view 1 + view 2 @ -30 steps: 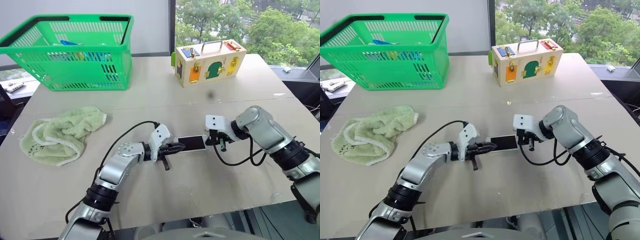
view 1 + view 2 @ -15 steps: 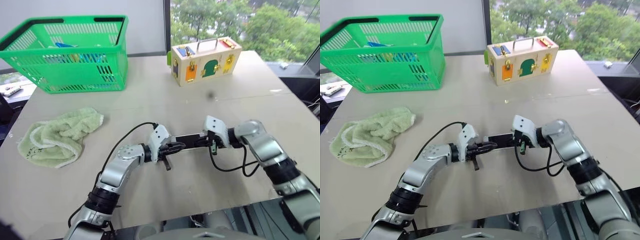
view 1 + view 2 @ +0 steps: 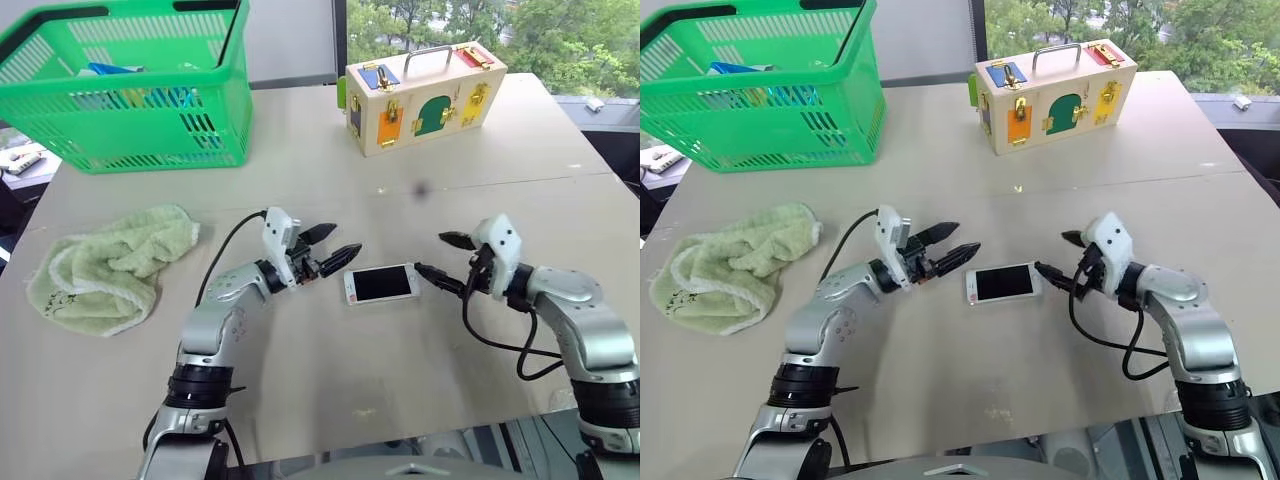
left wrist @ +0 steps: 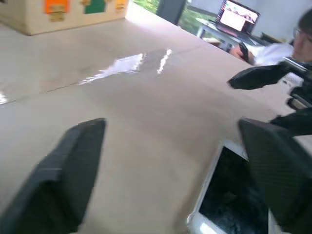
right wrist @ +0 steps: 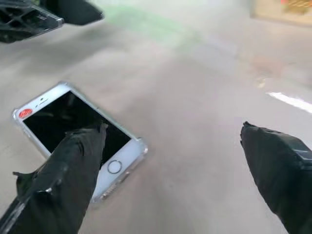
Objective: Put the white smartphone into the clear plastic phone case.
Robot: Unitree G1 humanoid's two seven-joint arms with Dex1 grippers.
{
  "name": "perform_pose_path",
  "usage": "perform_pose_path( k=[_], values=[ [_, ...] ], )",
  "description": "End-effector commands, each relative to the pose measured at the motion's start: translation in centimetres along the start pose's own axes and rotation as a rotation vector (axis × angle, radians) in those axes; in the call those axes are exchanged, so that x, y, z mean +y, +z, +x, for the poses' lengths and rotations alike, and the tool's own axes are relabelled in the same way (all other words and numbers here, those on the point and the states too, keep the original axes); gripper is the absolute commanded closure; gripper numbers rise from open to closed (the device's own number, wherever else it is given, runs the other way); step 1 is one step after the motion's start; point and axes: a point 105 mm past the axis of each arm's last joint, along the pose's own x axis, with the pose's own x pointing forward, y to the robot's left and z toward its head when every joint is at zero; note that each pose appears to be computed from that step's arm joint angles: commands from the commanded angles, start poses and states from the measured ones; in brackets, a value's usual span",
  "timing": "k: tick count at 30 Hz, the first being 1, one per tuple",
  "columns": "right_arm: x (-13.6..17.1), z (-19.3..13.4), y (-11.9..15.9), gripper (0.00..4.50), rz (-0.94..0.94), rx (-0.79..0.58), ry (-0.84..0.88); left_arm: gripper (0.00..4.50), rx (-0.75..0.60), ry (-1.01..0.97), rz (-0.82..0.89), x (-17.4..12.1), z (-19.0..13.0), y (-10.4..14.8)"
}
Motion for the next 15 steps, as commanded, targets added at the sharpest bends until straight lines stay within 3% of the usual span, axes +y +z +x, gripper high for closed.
perform_pose_path(
  k=[1, 10, 15],
  values=[
    [-0.3, -2.7, 1.6, 0.01, -0.060, -0.050, -0.090, 0.10, -0.026, 0.027, 0.057, -0.2, -1.4, 1.8],
    [2.1, -8.0, -0.6, 0.01, -0.073, 0.042, -0.162, 0.10, 0.113, 0.001, 0.098, -1.5, -6.8, 0.2],
    [2.4, -10.6, -1.6, 0.01, -0.060, 0.088, -0.231, 0.10, 0.160, 0.063, 0.083, -0.6, -9.6, -0.4]
  ],
)
